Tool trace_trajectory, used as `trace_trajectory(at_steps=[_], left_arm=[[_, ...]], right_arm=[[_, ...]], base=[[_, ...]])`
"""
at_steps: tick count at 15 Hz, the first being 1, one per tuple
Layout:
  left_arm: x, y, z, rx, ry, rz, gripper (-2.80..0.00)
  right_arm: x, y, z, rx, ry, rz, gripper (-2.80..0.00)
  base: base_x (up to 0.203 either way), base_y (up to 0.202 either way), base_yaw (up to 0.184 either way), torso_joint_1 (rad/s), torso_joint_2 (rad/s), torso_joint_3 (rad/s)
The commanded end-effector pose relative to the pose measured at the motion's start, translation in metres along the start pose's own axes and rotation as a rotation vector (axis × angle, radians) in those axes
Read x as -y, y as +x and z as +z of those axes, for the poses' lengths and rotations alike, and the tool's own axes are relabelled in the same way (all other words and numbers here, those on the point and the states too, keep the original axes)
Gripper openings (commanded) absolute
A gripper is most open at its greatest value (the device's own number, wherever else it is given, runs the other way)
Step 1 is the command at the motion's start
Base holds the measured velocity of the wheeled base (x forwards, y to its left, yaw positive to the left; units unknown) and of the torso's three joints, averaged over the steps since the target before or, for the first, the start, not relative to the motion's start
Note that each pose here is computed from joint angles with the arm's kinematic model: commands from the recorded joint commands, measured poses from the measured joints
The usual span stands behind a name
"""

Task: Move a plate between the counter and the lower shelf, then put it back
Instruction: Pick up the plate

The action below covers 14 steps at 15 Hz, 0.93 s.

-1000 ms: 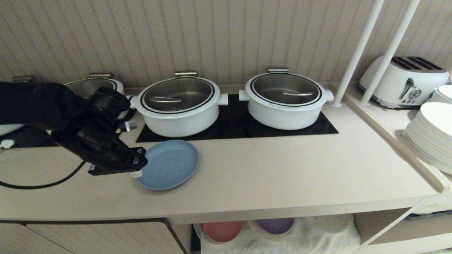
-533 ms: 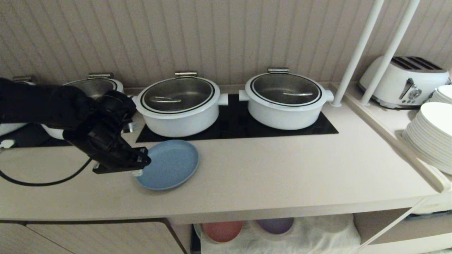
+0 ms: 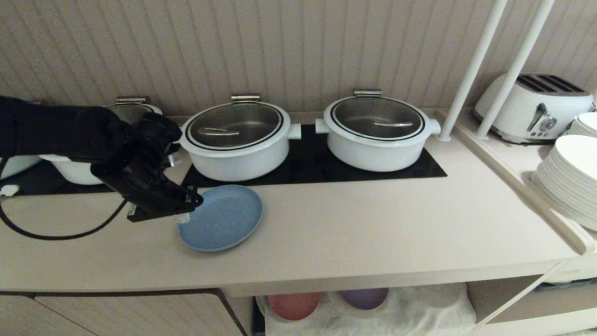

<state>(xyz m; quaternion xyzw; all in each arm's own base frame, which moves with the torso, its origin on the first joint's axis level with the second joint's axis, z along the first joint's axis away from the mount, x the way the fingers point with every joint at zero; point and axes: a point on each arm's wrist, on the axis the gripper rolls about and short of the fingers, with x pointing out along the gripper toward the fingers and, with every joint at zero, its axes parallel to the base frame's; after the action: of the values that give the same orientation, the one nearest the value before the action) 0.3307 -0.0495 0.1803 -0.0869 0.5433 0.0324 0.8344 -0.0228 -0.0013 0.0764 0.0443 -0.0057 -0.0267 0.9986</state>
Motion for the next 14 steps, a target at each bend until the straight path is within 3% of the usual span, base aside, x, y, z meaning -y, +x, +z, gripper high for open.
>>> trace_trajectory(at_steps=[1, 6, 7, 14], left_arm=[[-0.002, 0.004, 0.001, -0.012, -0.008, 0.007, -2.80], [-0.009, 0.009, 0.004, -0.021, -0.028, 0.020, -2.80], [-0.009, 0.010, 0.004, -0.021, -0.029, 0.020, 0.00], [-0.013, 0.012, 0.013, -0.001, -0.045, 0.005, 0.00]], right_arm=[[0.000, 0.000, 0.000, 0.000, 0.001, 0.000, -2.80], [0.000, 0.000, 0.000, 0.000, 0.001, 0.000, -2.80], [0.000, 0.000, 0.000, 0.000, 0.001, 0.000, -2.80], [0.000, 0.000, 0.000, 0.000, 0.001, 0.000, -2.80]], base=[[0.000, 0.000, 0.000, 0.000, 0.00, 0.000], [0.000, 0.000, 0.000, 0.000, 0.00, 0.000], [0.000, 0.000, 0.000, 0.000, 0.00, 0.000], [0.000, 0.000, 0.000, 0.000, 0.00, 0.000]])
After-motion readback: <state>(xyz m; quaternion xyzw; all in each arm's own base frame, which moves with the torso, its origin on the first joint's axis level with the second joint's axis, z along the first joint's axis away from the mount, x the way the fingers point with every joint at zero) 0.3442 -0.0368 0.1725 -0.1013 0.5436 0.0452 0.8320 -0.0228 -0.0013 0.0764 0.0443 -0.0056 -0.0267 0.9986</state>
